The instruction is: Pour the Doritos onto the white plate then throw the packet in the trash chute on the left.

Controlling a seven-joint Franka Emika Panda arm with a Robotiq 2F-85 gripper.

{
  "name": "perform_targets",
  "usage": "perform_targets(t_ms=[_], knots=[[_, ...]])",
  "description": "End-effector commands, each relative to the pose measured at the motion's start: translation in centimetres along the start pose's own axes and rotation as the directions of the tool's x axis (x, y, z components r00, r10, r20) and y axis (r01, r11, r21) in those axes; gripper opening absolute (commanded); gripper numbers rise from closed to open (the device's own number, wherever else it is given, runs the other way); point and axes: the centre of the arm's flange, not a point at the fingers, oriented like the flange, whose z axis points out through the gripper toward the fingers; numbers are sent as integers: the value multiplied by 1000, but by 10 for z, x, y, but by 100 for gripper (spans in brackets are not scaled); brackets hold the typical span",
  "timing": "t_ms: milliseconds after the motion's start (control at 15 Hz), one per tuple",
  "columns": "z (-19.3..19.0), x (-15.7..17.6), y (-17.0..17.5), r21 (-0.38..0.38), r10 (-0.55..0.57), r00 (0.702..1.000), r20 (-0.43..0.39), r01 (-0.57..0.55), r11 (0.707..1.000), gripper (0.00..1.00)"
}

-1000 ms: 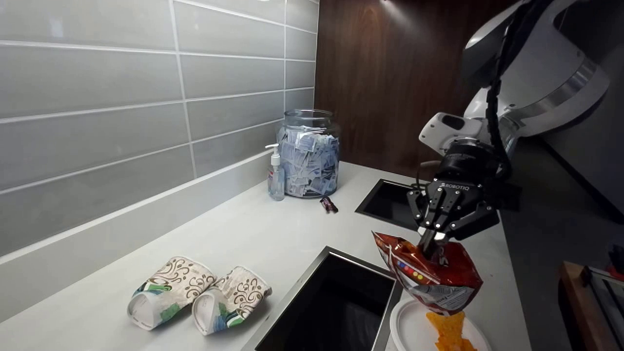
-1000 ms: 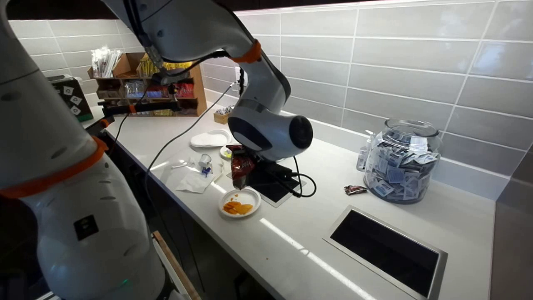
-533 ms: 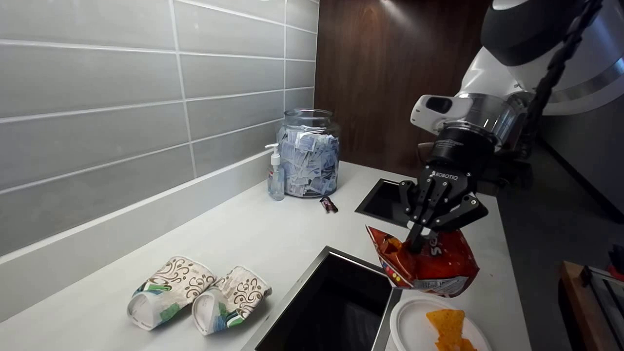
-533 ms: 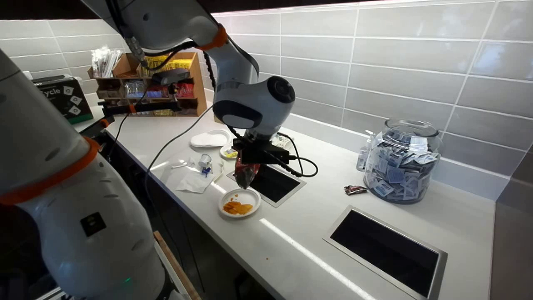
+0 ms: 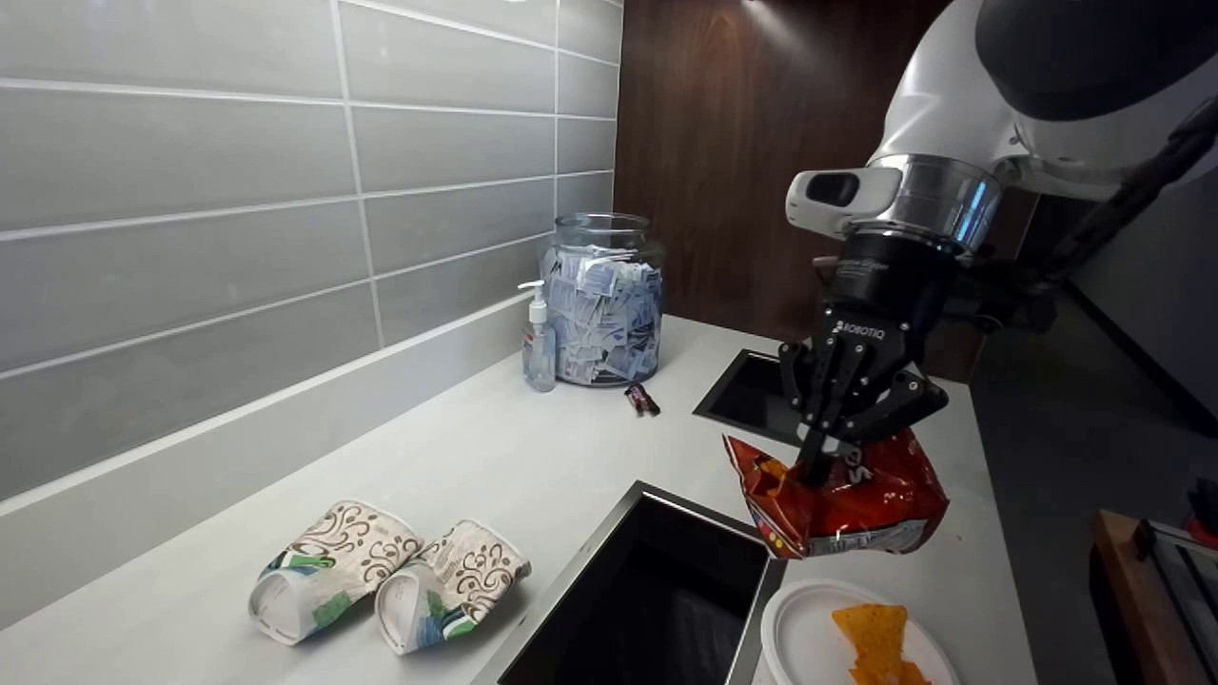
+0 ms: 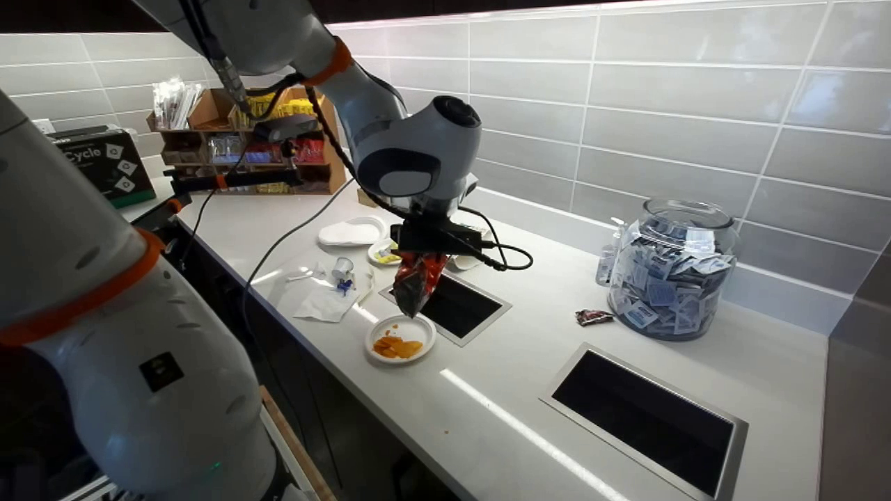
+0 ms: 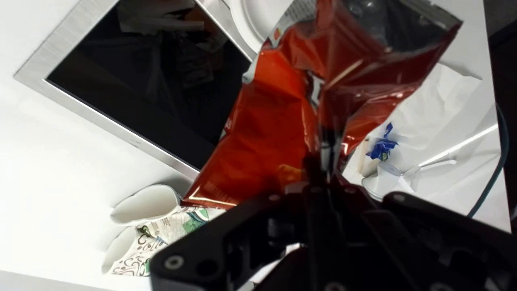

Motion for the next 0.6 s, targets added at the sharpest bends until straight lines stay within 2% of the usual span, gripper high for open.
perform_targets(t_ms=[0,533], knots=[[3,14,8,-34,2,998,55,0,999,0],[44,56,38,-47,-91,989,115,97,994,0]])
